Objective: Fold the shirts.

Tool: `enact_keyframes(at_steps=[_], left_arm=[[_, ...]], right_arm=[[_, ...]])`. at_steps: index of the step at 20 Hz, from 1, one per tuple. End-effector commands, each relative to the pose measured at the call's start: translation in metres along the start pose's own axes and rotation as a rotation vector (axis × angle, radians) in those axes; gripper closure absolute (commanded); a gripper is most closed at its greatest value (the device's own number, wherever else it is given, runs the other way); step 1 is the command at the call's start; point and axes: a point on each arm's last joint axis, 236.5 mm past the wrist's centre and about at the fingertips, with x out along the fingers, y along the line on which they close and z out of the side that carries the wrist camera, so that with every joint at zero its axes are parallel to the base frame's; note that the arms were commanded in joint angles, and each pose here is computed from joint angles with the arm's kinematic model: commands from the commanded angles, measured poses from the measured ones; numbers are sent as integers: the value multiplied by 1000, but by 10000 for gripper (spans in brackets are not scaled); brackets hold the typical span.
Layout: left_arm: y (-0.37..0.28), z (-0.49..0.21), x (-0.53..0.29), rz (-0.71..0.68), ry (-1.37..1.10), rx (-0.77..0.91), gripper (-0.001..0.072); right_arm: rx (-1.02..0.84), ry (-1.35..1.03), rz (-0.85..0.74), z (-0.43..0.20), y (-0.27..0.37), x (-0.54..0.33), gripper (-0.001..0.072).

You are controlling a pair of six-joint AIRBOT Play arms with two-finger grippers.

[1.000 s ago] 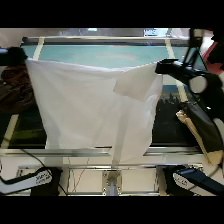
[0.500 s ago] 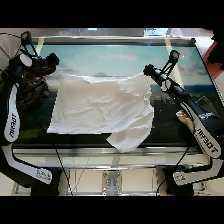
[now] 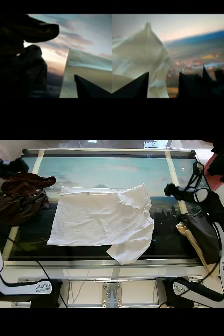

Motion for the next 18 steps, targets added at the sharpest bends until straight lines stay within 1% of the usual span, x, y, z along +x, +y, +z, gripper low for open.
enact_keyframes(at_steps=[1,4,6,8,10,13,16,18], left_arm=[[36,-97,-18,34,164,-112,82],[37,-189,-24,56,238,-178,82],[21,-228,-29,25,253,-224,83],[5,-253,-34,-22,281,-271,82],[-3,-261,-38,-45,292,-280,82],[-13,-250,-42,-88,253,-285,82],[-27,-244,-43,-149,235,-290,82],[-30,-243,-43,-162,231,-298,82]], right_arm=[[-28,295,-63,-116,-27,-37,279],[64,400,-6,-193,-17,-49,279],[140,466,20,-232,-11,-54,279],[219,494,81,-257,3,-52,279],[281,527,139,-279,16,-47,290],[389,476,215,-288,30,-32,308],[459,457,243,-300,33,-24,308],[478,418,247,-299,31,-18,308]])
